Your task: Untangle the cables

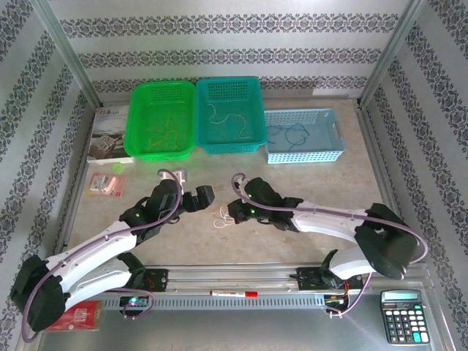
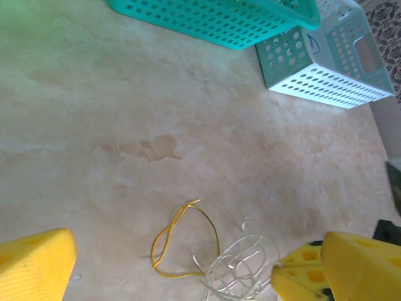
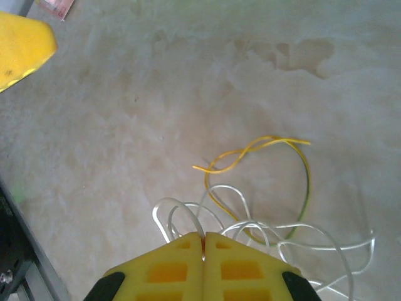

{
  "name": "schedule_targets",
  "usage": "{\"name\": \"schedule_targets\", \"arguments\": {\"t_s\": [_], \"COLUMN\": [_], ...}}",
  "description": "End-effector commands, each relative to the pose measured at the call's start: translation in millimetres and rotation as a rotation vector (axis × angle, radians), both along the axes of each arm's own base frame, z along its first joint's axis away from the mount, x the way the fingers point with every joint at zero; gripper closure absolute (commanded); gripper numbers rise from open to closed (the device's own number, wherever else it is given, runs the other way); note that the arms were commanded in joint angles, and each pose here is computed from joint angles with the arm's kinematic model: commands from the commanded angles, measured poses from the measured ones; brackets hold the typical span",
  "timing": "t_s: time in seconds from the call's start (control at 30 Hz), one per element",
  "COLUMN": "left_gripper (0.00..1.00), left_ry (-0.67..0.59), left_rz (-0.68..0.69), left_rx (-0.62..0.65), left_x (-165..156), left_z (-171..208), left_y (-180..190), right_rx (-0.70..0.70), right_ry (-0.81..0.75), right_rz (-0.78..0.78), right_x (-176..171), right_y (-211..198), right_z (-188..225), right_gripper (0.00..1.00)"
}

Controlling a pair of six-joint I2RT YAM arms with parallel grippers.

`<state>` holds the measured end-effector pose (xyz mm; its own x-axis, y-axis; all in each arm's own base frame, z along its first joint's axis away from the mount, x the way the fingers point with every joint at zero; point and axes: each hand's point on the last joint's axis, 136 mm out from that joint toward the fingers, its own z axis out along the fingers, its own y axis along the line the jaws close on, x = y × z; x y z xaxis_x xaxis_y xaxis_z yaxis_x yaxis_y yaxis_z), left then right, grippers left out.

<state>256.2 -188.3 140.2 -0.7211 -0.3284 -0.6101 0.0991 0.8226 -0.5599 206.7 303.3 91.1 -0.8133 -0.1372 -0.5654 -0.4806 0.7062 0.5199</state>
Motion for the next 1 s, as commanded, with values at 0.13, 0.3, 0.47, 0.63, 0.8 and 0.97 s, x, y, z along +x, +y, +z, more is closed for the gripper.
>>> {"name": "schedule_targets", "arguments": {"t_s": [0.13,0.3,0.47,0.63,0.8,0.97], "left_gripper": [0.09,0.26,0.35,0.43,0.50,0.56], "left_ry": [0.033,0.112,0.180,0.204,0.225,0.243], "left_rz": [-0.101,-0.175,-0.199,-0.210,-0.234,-0.261], "left_rx": [0.050,0.093,0.183,0.249,0.268,0.288], "left_x": [2.4,1.2,0.2,-0.3,-3.5,-7.8], "left_z": [-8.2,-32.1,-55.4,-67.7,-79.0,-87.1], "left_y": [-13.9,-26.6,-27.4,-27.0,-33.8,-41.6], "right_rx": [-0.032,-0.047,-0.037,-0.033,-0.015,0.026], "right_ry": [-0.033,-0.028,-0.020,-0.016,-0.016,-0.033], "right_rz": [-0.131,-0.235,-0.278,-0.281,-0.271,-0.261], "right_x": [-5.7,-5.5,-4.9,-4.5,-2.5,1.1], "right_y": [-49.2,-83.7,-97.9,-99.0,-94.4,-87.3], "right_z": [-15.1,-33.2,-36.5,-36.3,-28.7,-10.1], "right_gripper": [1.00,1.00,1.00,0.96,0.77,0.58]}}
